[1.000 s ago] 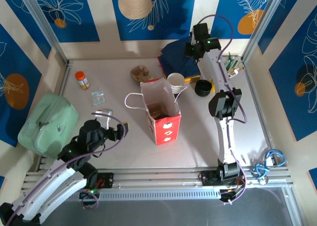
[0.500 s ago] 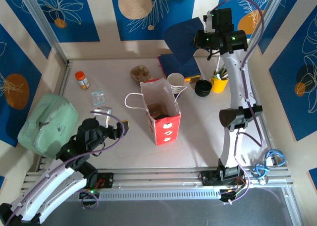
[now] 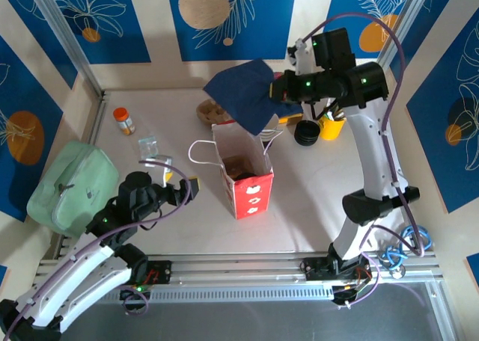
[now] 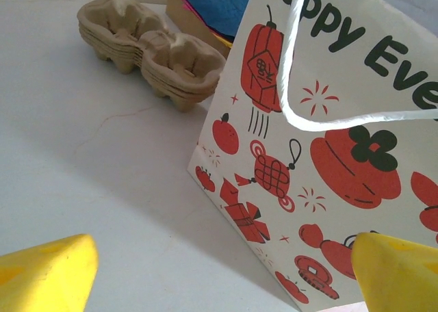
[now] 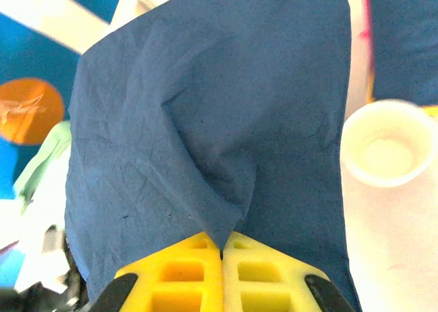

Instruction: Pack the takeout coffee

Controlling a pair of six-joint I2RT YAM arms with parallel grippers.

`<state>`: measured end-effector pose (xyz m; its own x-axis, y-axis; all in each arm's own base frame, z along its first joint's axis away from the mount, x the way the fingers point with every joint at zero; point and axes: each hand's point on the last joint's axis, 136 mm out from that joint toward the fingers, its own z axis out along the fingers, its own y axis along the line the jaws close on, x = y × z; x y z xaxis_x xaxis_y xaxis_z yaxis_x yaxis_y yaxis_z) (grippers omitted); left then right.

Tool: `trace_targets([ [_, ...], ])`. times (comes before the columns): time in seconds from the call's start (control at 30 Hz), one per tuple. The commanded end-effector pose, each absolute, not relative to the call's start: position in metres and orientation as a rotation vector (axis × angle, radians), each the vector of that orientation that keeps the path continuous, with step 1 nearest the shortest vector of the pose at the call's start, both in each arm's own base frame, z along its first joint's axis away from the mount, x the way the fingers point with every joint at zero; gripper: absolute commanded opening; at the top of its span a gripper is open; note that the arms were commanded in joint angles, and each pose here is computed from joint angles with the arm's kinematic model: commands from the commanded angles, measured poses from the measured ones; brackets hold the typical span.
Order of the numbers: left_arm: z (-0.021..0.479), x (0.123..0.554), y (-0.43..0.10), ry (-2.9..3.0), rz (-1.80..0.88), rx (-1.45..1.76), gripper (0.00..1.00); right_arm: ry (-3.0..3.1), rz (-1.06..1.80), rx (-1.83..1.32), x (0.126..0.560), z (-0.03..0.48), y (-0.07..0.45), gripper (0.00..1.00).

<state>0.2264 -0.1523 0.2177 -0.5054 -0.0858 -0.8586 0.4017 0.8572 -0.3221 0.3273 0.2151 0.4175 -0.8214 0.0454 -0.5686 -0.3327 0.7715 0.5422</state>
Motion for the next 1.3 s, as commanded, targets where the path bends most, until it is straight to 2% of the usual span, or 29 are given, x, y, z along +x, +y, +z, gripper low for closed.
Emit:
trace_targets([
  [0.0, 0.24, 0.23, -0.155, 1.96, -0.645, 0.221, 0.95, 2.464, 0.948, -0.194, 0.289, 0.415, 0.227, 0.05],
  [0.2, 0.239, 0.234, -0.158, 1.954, -0.651, 0.219, 0.95, 2.493, 0.967, -0.229, 0.26, 0.404, 0.253, 0.0],
  [0.53, 0.238, 0.237, -0.163, 1.956, -0.665, 0.223, 0.94, 2.468, 0.82, -0.266, 0.246, 0.39, 0.275, 0.0],
  [0.9, 0.231, 0.234, -0.161, 1.967, -0.675, 0.211, 0.94, 2.514, 0.545, -0.257, 0.259, 0.35, 0.277, 0.0],
  [1.27, 0.229, 0.233, -0.158, 1.973, -0.659, 0.209, 0.94, 2.6, 0.388, -0.285, 0.27, 0.31, 0.284, 0.0],
])
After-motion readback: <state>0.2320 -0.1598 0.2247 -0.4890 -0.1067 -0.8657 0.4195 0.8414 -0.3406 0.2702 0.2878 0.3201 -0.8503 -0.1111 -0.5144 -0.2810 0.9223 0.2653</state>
